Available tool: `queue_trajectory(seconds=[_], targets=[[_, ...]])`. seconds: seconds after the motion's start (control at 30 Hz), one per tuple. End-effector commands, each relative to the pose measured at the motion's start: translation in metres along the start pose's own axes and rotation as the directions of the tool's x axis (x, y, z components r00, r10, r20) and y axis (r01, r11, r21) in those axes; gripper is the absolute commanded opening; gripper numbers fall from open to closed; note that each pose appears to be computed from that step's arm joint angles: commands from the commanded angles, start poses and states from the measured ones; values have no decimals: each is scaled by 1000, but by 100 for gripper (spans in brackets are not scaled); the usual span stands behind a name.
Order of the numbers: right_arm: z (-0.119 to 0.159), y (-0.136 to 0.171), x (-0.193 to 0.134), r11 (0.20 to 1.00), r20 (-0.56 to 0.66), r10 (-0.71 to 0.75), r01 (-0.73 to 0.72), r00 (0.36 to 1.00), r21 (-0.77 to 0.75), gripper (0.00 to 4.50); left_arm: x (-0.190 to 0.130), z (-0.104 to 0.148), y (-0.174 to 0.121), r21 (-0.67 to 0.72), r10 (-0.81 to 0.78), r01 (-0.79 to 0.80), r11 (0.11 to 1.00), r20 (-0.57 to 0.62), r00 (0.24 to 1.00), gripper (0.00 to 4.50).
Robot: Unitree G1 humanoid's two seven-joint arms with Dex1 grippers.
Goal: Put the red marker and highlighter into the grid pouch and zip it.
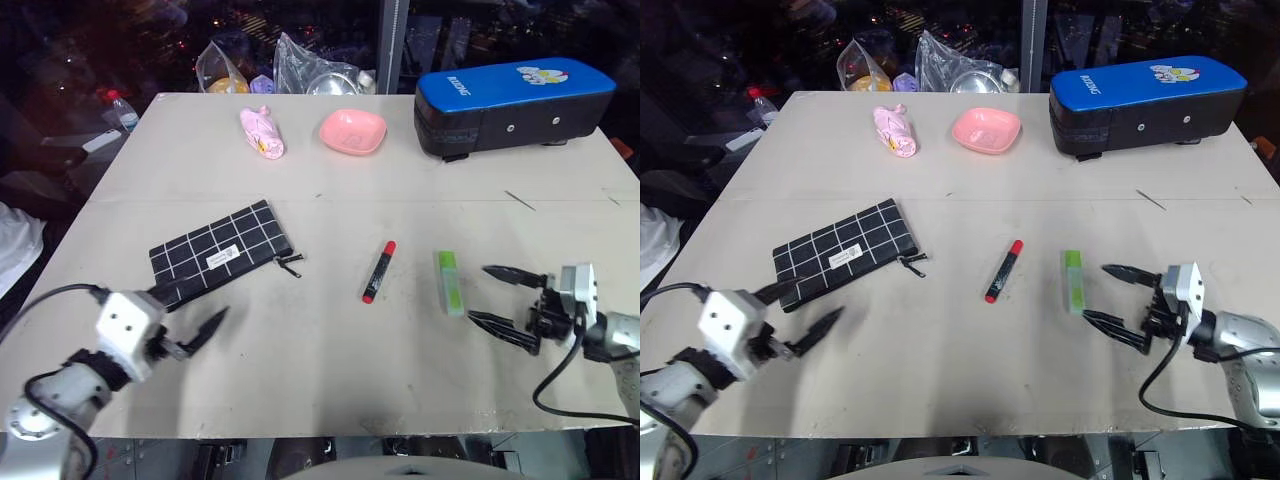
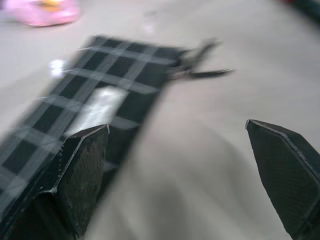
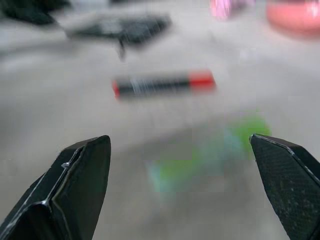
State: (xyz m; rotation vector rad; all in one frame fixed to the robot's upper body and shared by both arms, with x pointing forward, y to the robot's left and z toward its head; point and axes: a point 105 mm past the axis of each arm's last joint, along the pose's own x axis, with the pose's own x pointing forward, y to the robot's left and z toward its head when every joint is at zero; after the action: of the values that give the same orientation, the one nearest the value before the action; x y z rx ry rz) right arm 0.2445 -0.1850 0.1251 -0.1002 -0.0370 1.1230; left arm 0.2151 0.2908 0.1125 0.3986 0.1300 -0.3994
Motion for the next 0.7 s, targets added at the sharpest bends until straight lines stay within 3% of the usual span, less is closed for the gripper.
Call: queue_trajectory(seconds=[0.03,0.13,0.3,0.47,0.7], targets=[[29,6,24,1000,102,29,-30,994,4,450,-24,-7,53,98,176,-173,980,-23,984,447],[34,10,33,999,115,42,-43,993,5,450,-54,-18,90,250,291,-263,932,-80,953,447],[35,12,37,998,111,58,-59,992,12,450,-69,-24,111,485,322,-234,843,-106,941,447],[38,20,41,994,106,104,-108,989,35,450,-55,-19,113,653,265,-153,742,-77,961,447],[36,25,39,988,37,152,-151,988,-17,450,-23,-22,99,747,98,10,665,-100,990,447]])
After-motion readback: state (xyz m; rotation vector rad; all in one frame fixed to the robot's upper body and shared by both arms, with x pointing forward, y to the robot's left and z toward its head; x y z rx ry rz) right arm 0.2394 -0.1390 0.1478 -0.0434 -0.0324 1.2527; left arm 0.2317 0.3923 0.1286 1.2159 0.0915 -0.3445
